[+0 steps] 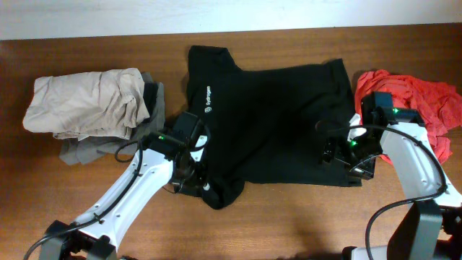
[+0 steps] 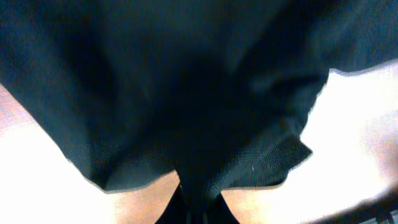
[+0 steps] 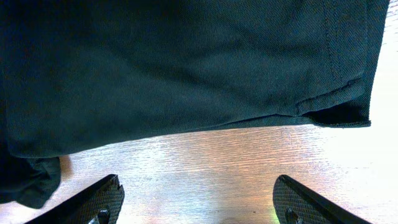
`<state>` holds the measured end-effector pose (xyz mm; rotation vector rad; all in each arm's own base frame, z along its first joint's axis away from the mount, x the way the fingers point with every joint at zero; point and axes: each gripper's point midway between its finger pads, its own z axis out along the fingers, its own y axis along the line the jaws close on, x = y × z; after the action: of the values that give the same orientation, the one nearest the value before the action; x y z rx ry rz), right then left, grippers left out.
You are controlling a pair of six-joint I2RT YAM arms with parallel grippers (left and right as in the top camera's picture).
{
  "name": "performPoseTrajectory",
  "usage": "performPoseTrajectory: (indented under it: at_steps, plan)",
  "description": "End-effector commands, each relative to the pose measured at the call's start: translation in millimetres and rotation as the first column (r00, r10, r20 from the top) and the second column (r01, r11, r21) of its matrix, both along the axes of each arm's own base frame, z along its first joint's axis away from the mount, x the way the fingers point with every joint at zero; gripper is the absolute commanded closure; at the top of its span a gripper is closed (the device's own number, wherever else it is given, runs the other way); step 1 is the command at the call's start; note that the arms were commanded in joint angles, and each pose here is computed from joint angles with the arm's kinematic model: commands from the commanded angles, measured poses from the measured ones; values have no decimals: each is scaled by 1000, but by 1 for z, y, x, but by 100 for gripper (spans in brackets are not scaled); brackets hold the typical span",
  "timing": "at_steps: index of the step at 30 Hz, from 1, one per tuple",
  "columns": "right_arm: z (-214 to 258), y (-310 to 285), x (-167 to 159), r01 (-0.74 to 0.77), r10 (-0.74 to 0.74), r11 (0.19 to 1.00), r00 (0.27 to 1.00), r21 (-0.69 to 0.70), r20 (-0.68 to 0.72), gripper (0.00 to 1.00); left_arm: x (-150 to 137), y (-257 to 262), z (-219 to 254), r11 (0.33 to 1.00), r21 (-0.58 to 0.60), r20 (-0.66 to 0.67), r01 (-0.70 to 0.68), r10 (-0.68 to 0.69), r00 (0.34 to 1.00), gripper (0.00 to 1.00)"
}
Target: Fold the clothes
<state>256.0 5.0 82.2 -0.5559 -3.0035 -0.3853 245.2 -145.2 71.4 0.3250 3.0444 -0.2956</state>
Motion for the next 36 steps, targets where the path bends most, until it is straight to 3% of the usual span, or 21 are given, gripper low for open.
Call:
performPoseTrajectory:
  at_steps: [1,13,19,20,22,26,27,36]
  plan:
    - [4,1,0,1,-1,1000,1000,-4,17,18,20,8,5,999,46,88,-16,12,996,100]
    - [3,0,4,1,-1,1000,999,-7,34,18,68,33,13,989,-15,211,-148,147,966,100]
    - [3,0,5,1,-1,1000,999,-7,36,18,77,35,4,987,-16,213,-158,158,964,99]
    - [3,0,5,1,-1,1000,999,-7,37,18,78,34,1,988,-14,209,-156,156,965,97]
    - [3,0,5,1,-1,1000,999,-8,39,18,79,34,-6,990,-5,200,-140,139,970,82]
    - [3,0,5,1,-1,1000,999,-8,40,18,81,33,-15,991,2,187,-133,130,974,40]
    - [3,0,5,1,-1,1000,999,-8,39,18,82,33,-16,991,2,187,-133,130,974,36]
    - [4,0,3,0,0,1000,1000,-6,28,18,75,21,17,997,-39,122,-68,72,990,37]
